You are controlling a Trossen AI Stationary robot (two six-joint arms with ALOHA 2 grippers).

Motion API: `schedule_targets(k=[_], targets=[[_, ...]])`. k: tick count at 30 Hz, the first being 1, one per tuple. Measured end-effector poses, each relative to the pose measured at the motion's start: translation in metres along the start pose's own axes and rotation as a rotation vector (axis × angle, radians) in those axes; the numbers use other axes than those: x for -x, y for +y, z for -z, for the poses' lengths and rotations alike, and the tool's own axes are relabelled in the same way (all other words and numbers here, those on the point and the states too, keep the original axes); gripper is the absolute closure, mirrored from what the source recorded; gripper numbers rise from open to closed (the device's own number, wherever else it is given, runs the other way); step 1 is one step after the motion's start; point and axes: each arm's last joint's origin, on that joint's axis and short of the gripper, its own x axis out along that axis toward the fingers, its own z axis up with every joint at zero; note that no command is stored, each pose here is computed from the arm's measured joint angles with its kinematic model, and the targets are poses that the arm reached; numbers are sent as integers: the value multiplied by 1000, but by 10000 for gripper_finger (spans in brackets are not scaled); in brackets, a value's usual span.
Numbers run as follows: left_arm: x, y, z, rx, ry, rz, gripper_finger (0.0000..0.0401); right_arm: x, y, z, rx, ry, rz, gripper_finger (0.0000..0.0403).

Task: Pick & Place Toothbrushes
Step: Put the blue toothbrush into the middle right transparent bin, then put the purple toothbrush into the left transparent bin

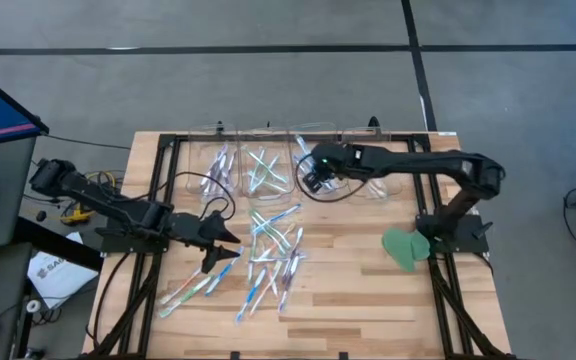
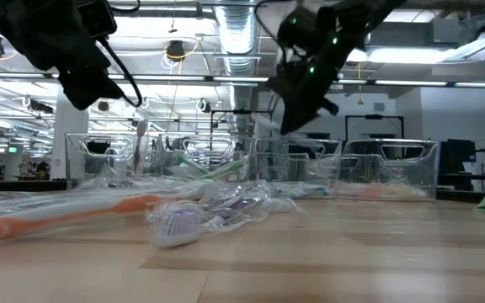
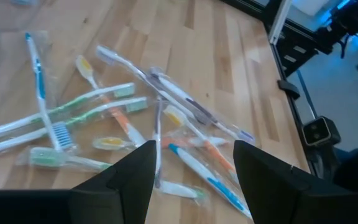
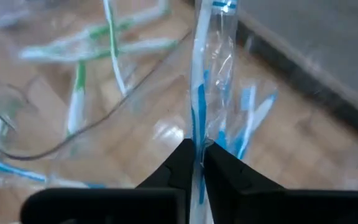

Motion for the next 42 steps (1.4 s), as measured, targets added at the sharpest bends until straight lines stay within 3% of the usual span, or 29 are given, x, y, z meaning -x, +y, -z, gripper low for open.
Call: schedule_targets(k=[8,15,19,28,42], targets=[[2,-9,5,-28,18,47,192,-17,-5,1,-95,50,24,299],[2,-10,5,-31,16,55,192,1,-7,-5,-95,10,5,210],[2,-11,4,-11,8,60,192,19,-9,-10,-97,-23,-25,179],[2,-12,4,-2,16,83,192,76,11,4,56,-12,-153,169],[2,-12,3,-57,7,92,200,143,89,71,381,34,-401,168]])
